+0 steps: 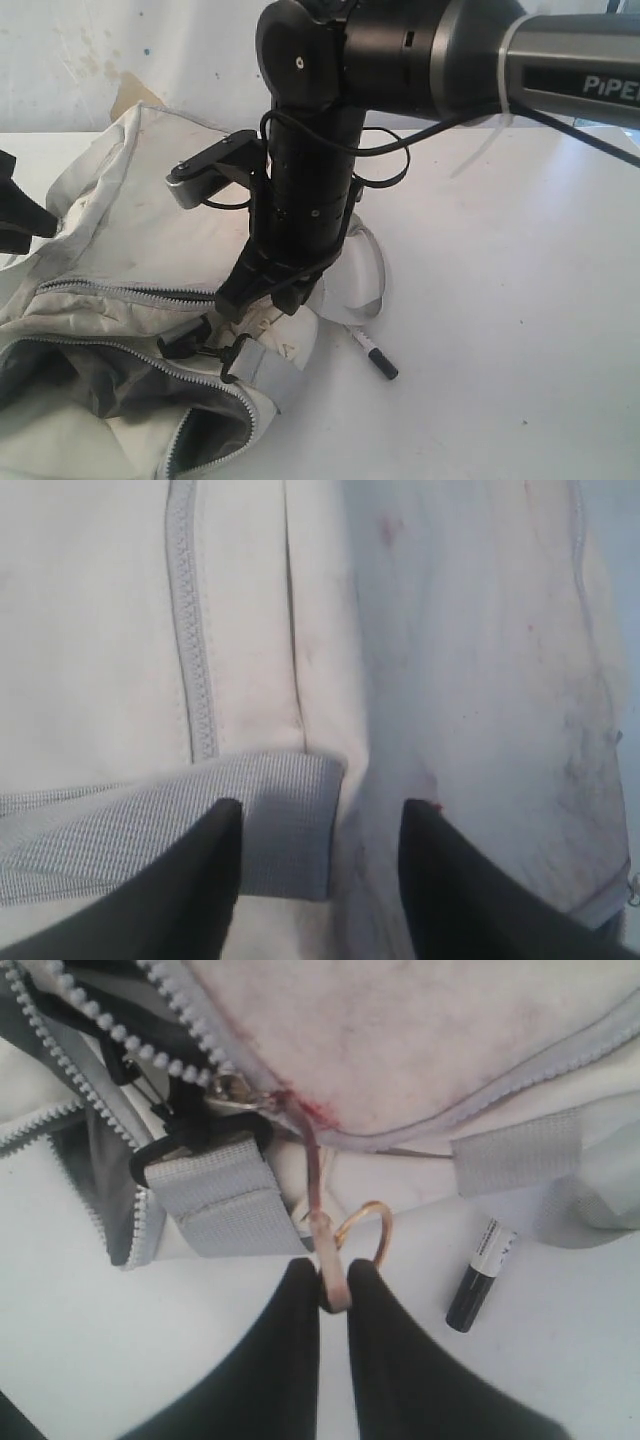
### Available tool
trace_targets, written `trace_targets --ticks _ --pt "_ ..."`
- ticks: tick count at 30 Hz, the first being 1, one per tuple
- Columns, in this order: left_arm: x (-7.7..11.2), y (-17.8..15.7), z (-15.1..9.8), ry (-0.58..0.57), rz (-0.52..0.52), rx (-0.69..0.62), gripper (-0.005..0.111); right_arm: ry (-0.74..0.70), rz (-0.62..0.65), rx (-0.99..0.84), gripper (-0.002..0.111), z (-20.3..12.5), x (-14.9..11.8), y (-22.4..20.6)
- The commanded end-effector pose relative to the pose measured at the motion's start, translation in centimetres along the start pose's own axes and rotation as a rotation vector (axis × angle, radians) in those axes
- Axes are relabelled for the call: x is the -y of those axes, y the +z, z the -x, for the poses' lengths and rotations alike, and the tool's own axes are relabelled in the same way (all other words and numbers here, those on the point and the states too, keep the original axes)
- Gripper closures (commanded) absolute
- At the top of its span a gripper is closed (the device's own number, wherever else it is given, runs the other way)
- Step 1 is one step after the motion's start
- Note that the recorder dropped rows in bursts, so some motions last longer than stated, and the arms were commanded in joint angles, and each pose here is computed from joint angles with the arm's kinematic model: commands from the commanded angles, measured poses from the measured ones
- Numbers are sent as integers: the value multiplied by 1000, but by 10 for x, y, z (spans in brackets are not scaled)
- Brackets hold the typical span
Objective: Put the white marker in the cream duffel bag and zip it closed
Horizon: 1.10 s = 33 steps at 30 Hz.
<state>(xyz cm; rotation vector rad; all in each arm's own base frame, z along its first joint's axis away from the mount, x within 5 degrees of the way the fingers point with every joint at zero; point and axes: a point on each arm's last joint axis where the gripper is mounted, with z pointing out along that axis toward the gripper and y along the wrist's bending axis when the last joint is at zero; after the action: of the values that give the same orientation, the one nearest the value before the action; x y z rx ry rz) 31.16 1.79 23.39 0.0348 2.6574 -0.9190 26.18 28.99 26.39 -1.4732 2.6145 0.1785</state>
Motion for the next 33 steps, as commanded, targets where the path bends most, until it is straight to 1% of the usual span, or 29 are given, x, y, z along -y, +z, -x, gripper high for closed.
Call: trace_targets --ticks 1,5,7,10,12,15,17,19,22,24,27,30,31,33 --pt "1 -6 5 40 18 22 45 1 -3 12 108 -2 2 -6" --pt "9 -18 6 86 54 46 45 20 -3 12 108 -2 2 -6" --pt "17 -28 3 121 74 67 45 32 -3 12 108 -2 3 -6" --pt "35 -47 -6 198 119 98 45 38 -1 12 108 -2 4 -6" --pt "51 -57 -17 293 159 129 45 38 -3 12 108 -2 4 -6" --pt "73 -62 -34 483 245 194 45 38 -3 12 108 -2 4 -6" --pt "86 -58 -46 628 265 209 45 38 -3 12 108 -2 4 -6" --pt "98 -51 -59 777 263 205 45 38 -3 12 108 -2 4 -6" --pt "108 -37 -75 944 248 192 45 38 -3 12 108 -2 4 -6" --pt "113 -26 -83 1040 218 164 45 38 -3 12 108 -2 4 -6" --pt "118 -11 -93 1121 187 160 45 38 -3 12 108 -2 4 -6" --pt "117 0 -99 1175 204 182 45 38 -3 12 108 -2 4 -6" --pt "118 3 -100 1184 207 190 45 38 -1 12 108 -2 4 -6" --pt "120 7 -102 1162 203 221 45 39 0 13 108 -2 4 -6"
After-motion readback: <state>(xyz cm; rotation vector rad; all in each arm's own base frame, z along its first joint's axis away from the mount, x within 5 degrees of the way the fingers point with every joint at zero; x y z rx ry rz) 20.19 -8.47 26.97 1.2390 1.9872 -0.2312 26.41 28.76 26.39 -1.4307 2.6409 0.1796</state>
